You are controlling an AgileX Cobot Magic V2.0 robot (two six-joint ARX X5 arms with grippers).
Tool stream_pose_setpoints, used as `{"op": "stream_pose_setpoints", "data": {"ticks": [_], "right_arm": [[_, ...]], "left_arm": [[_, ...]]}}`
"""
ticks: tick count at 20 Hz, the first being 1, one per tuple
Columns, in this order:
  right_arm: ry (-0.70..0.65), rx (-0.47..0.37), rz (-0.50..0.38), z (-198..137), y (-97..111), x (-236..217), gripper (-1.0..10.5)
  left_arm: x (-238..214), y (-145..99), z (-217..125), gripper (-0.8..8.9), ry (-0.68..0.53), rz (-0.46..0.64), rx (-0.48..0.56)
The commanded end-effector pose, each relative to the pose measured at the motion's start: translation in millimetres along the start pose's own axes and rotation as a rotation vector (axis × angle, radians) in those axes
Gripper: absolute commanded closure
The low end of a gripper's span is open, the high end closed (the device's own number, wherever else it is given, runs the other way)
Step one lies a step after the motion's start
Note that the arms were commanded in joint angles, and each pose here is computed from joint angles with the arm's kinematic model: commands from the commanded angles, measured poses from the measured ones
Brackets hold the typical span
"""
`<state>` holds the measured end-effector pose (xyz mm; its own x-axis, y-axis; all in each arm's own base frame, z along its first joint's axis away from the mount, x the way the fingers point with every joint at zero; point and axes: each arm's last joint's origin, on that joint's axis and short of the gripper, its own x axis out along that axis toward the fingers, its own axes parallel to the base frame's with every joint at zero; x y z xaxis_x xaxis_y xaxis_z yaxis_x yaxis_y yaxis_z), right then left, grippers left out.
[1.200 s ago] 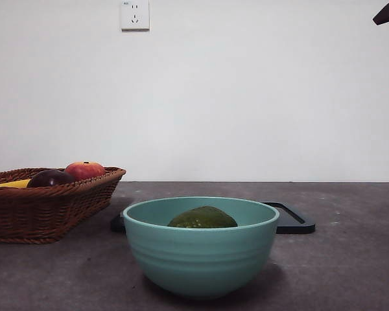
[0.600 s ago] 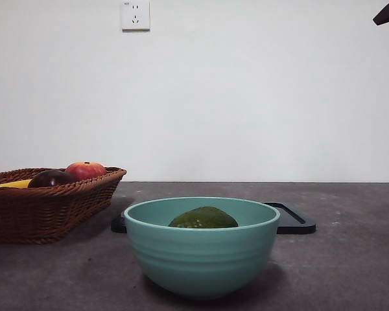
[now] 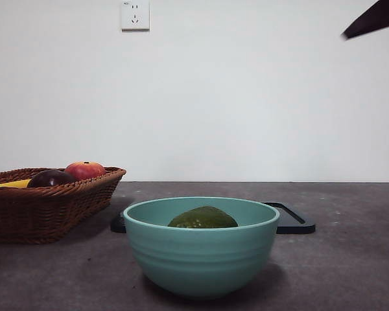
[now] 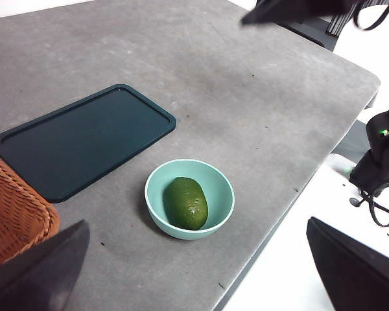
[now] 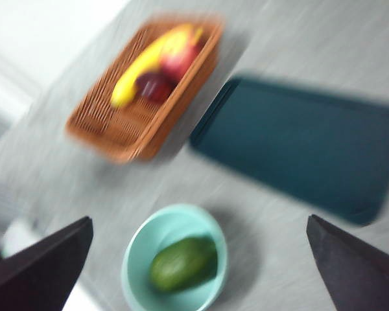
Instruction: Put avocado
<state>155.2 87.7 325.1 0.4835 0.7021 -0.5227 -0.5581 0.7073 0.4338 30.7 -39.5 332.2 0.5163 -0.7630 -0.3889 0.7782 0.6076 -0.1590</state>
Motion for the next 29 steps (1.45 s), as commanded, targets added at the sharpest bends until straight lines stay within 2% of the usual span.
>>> {"op": "stream_pose_setpoints", "data": {"ticks": [1, 5, 10, 13, 17, 24, 26, 29], "right_arm": [[0.070, -0.009, 0.010, 4.8, 7.1, 22.4, 4.3], [0.278, -0.009, -0.079, -7.0, 9.4, 77.3, 4.3], [0.564, 0.026, -0.193, -36.0, -3.4, 129.3, 4.3], [0.653, 0.042, -0.226, -47.1, -11.3, 148.2, 4.3], [0.701, 0.044, -0.230, -56.0, -15.1, 165.1, 4.5], [0.688, 0.054, -0.189, -58.5, -13.6, 176.8, 8.8], [0.667, 0.049, -0.183, -57.7, -11.0, 178.7, 9.4], [0.660, 0.060, -0.210, -55.4, -7.7, 178.6, 9.4]], "left_arm": [[-2.4, -1.0, 3.3, 2.60, -0.020, -0.006, 0.003], [-2.4, -1.0, 3.2, 2.60, -0.018, -0.006, 0.002], [-2.4, -1.0, 3.1, 2.60, -0.017, -0.006, 0.002], [-2.4, -1.0, 3.1, 2.60, -0.017, -0.006, 0.002], [-2.4, -1.0, 3.1, 2.60, -0.018, -0.006, 0.002], [-2.4, -1.0, 3.1, 2.60, -0.018, -0.006, 0.002], [-2.4, -1.0, 3.1, 2.60, -0.017, -0.006, 0.002], [-2.4, -1.0, 3.2, 2.60, -0.018, -0.006, 0.002]]}}
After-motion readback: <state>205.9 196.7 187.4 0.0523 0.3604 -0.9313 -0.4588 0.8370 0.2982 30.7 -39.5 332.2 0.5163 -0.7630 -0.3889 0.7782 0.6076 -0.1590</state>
